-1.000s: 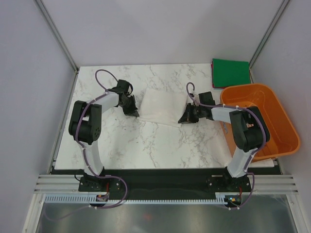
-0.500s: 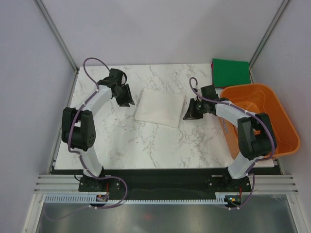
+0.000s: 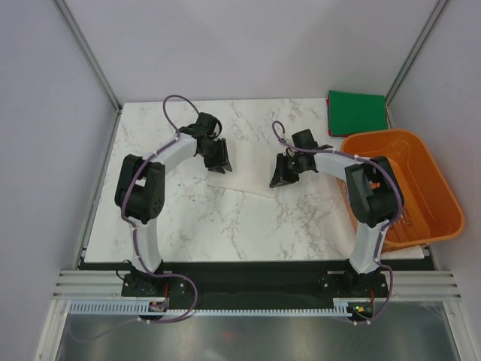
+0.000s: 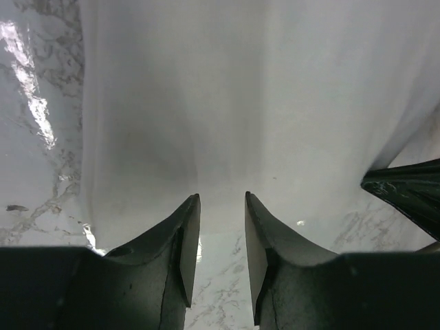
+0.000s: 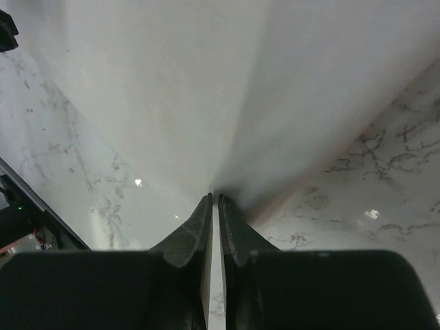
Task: Fold and stack the t-shirts
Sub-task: Fold the tshirt
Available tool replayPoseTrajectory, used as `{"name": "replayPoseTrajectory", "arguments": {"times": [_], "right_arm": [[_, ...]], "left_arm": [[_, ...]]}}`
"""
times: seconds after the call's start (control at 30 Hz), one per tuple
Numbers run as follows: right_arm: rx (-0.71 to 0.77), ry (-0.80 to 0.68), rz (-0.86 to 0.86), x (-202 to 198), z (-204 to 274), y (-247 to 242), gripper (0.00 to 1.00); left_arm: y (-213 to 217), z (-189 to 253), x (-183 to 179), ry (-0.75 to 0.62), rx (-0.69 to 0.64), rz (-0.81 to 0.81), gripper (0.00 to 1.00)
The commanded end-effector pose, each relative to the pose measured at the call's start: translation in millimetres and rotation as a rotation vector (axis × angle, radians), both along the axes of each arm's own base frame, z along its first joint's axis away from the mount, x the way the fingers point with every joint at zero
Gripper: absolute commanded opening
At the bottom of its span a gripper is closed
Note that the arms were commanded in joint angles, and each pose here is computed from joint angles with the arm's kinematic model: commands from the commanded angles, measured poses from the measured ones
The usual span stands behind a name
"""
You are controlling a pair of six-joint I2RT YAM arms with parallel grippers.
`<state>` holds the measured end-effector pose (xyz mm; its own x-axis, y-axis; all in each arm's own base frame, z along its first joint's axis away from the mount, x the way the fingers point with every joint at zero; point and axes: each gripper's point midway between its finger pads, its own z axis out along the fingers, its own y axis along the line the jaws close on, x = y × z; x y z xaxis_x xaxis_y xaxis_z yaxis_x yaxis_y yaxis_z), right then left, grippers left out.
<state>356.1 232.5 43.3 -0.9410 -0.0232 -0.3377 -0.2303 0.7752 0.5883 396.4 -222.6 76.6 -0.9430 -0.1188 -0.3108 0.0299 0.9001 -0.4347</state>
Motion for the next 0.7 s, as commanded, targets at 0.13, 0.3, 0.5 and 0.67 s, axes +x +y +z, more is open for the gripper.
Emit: {"name": "replayPoseTrajectory", "arguments": {"times": [0.13,0.3,0.5,0.67], "right_arm": [[-0.085,-0.083,-0.038,18,10,-18,0.30],[-0.091,-0.220,-0.102,52,60,-30,0.48],[-0.181,-0.244,-0.067,83,52,-47,0.64],[-0.150,-0.225,-0.010,98,42,-43,0.72]], "left_arm": [[38,-44,6,0.063,0.126,0.117,0.39],[64,-38,25,0.025,0.153,0.167,0.41],[77,-51,48,0.029,0.135,0.156,0.40],[72,-31,73,-0.051,0.122,0.117,0.41]]}}
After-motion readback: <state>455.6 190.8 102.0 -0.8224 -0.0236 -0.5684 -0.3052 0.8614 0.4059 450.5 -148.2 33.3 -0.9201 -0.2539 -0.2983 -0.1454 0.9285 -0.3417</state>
